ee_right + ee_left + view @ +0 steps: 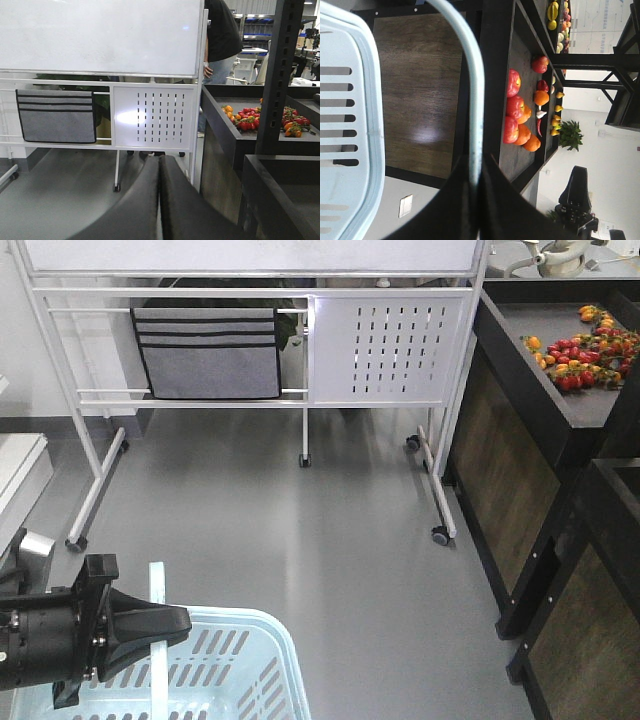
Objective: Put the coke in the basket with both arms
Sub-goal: 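Drive toward the whiteboard stand carrying the basket in the left gripper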
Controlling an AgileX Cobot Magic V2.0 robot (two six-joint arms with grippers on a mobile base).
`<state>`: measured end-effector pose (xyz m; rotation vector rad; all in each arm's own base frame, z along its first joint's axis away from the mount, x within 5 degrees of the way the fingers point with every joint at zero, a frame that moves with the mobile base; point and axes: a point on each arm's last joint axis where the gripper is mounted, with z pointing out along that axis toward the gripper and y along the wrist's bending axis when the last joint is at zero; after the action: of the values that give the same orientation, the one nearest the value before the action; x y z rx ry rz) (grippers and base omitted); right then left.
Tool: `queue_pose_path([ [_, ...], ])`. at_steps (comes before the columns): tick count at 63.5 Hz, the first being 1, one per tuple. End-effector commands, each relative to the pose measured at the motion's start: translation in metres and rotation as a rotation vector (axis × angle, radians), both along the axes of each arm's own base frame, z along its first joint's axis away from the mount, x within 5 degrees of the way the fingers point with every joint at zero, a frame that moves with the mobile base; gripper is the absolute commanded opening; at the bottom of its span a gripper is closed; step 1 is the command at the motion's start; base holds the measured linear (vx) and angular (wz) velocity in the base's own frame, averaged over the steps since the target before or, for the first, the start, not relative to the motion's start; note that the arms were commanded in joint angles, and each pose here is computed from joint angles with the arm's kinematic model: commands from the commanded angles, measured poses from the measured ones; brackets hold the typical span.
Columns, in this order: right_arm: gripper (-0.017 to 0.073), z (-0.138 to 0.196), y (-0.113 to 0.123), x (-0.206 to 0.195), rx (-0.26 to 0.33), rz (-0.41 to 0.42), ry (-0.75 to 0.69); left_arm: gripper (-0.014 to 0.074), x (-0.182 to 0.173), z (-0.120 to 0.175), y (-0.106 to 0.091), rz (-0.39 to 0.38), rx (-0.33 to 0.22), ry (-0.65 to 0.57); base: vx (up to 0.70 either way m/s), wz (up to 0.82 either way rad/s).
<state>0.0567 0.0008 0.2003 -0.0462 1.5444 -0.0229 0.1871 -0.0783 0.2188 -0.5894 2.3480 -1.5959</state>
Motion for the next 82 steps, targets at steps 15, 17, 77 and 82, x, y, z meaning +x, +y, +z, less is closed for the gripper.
queue_pose_path([
  [15,-0.001,0.0045,0.0002,-0.001,-0.006,0.0,-0.077,-0.0006,0.0016,0.0166,-0.0028,0.002,-0.093,-0.048,0.16,-0.04],
  [17,-0.001,0.0045,0.0002,-0.001,-0.006,0.0,-0.077,-0.0006,0.0016,0.0166,-0.0028,0.002,-0.093,-0.048,0.17,-0.01],
  [77,-0.001,0.0044,0.0002,-0.001,-0.006,0.0,-0.076,-0.0006,0.0016,0.0166,-0.0028,0.002,-0.093,-0.048,0.17,0.01],
  [82,-0.001,0.0044,0.0002,-0.001,-0.006,0.0,-0.076,-0.0006,0.0016,0.0166,-0.0028,0.002,-0.093,-0.048,0.16,-0.02],
])
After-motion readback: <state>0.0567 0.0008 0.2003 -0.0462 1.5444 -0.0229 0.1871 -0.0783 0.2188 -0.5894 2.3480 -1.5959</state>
